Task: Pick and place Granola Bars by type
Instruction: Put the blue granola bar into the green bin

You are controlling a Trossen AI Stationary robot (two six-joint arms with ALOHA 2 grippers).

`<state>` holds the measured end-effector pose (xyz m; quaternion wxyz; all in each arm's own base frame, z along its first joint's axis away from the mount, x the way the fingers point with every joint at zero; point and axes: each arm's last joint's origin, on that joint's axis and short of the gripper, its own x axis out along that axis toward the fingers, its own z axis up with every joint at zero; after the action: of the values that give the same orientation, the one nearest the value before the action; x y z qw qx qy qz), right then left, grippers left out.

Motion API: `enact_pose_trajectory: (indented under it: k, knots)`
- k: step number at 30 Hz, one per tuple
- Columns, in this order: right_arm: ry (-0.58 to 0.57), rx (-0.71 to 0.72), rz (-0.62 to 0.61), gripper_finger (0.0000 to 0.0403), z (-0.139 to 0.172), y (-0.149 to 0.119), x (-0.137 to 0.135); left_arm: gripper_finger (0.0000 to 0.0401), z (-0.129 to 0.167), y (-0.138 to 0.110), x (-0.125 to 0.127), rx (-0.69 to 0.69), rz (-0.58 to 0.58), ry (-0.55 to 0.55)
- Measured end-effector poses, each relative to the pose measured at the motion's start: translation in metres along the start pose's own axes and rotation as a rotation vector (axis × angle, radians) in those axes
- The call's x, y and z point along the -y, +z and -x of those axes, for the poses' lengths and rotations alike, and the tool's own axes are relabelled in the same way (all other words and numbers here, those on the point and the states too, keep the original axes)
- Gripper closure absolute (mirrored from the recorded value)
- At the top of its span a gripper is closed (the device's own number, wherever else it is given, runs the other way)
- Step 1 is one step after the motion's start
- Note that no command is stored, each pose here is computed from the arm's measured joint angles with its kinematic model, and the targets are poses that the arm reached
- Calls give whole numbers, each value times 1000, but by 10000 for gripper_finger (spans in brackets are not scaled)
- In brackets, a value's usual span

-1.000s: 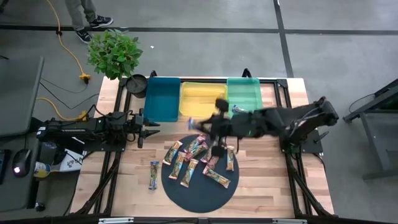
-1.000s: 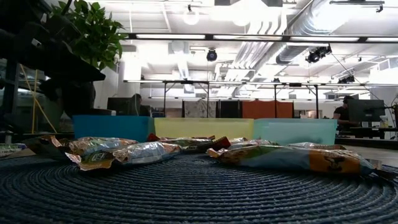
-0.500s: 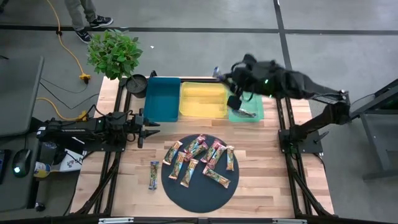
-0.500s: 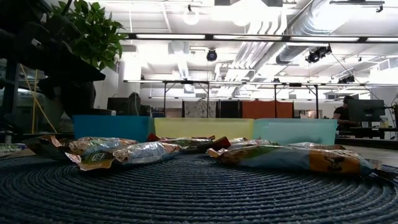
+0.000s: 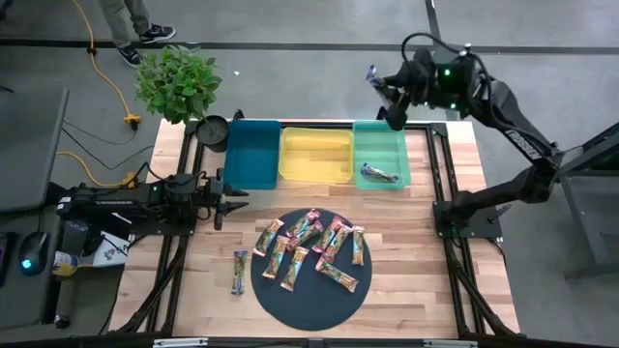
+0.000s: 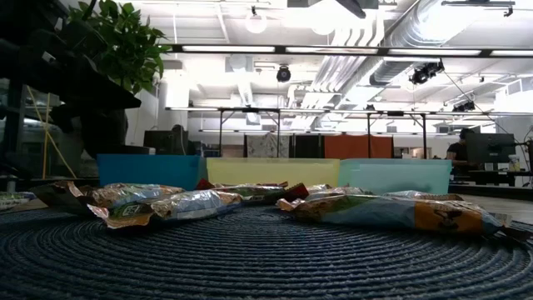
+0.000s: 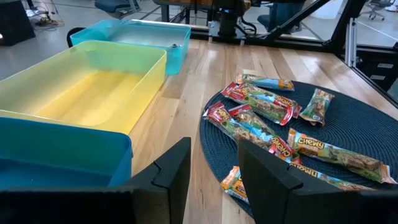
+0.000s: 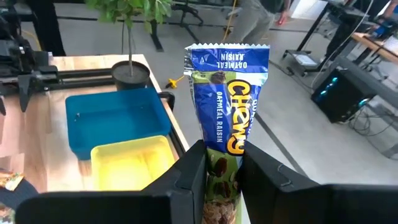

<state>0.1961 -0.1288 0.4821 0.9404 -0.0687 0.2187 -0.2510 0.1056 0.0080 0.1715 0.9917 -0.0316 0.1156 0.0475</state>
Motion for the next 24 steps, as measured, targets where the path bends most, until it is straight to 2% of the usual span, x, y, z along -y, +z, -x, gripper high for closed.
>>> enact_pose_trajectory:
  k: [8,14,19,24]
  knots:
    - [55,2,-8,330,1,-10,29,270,0,0,0,0,0,0]
    - [64,-49,-19,330,5,-22,44,270,0,0,0,0,0,0]
    - [33,-214,-35,330,4,-37,45,270,0,0,0,0,0,0]
    - [25,-388,-56,330,-11,-51,46,270,0,0,0,0,0,0]
